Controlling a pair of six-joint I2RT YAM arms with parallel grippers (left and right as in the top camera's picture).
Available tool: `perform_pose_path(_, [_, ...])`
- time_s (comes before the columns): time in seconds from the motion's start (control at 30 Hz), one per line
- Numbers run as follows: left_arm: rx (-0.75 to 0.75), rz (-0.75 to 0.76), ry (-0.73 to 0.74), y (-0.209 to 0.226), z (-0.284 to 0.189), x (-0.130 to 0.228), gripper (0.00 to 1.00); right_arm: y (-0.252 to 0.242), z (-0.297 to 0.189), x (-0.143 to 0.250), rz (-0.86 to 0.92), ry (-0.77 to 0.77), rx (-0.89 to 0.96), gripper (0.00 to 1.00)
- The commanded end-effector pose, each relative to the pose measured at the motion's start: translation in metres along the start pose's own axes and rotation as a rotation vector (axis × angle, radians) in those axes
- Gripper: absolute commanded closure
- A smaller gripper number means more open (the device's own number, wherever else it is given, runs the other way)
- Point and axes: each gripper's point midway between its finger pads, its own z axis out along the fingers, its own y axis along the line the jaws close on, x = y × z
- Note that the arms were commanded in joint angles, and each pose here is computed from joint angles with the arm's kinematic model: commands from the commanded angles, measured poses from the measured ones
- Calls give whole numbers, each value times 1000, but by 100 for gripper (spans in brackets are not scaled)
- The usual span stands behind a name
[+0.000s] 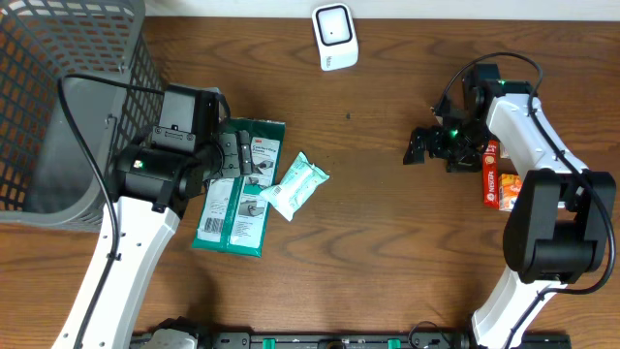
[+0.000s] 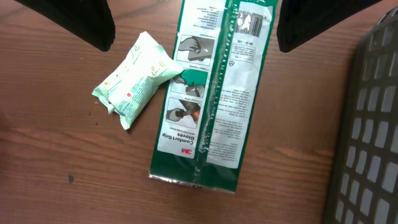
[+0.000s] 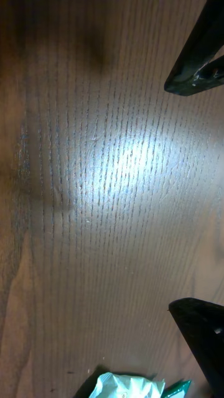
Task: Scan the item barcode
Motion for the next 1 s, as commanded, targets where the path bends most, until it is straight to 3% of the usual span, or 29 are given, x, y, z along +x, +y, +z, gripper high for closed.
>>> perform_pose_path(0.0, [-12, 9, -12, 3, -2, -5, 16, 8, -2, 1, -25, -7, -18, 1])
perform_pose_path(0.33, [-12, 9, -12, 3, -2, -5, 16, 13, -2, -3, -24, -23, -52, 1])
perform_pose_path(0.57, [-12, 9, -12, 3, -2, -5, 16, 57, -10, -9, -12, -41, -303, 1])
perform_pose_path(0.6, [-12, 9, -12, 3, -2, -5, 16, 63, -11, -10, -20, -46, -336, 13])
perform_pose_path(0.63, [-12, 9, -12, 3, -2, -5, 16, 69, -11, -10, -24, -46, -353, 38])
perform_pose_path(0.7, [-12, 9, -12, 3, -2, -5, 16, 79, -8, -10, 37, -30, -365, 71])
perform_pose_path(0.77, [-12, 9, -12, 3, -2, -5, 16, 93, -3, -10, 85, -19, -367, 92])
perform_pose_path(0.8, [-12, 9, -12, 3, -2, -5, 16, 103, 1, -11, 83, -23, -364, 96])
perform_pose_path(0.9, [-12, 9, -12, 3, -2, -5, 16, 129, 17, -13, 118, -47, -295, 96])
perform_pose_path(0.97, [-12, 9, -12, 3, -2, -5, 16, 145, 31, -12, 169, -81, -211, 83])
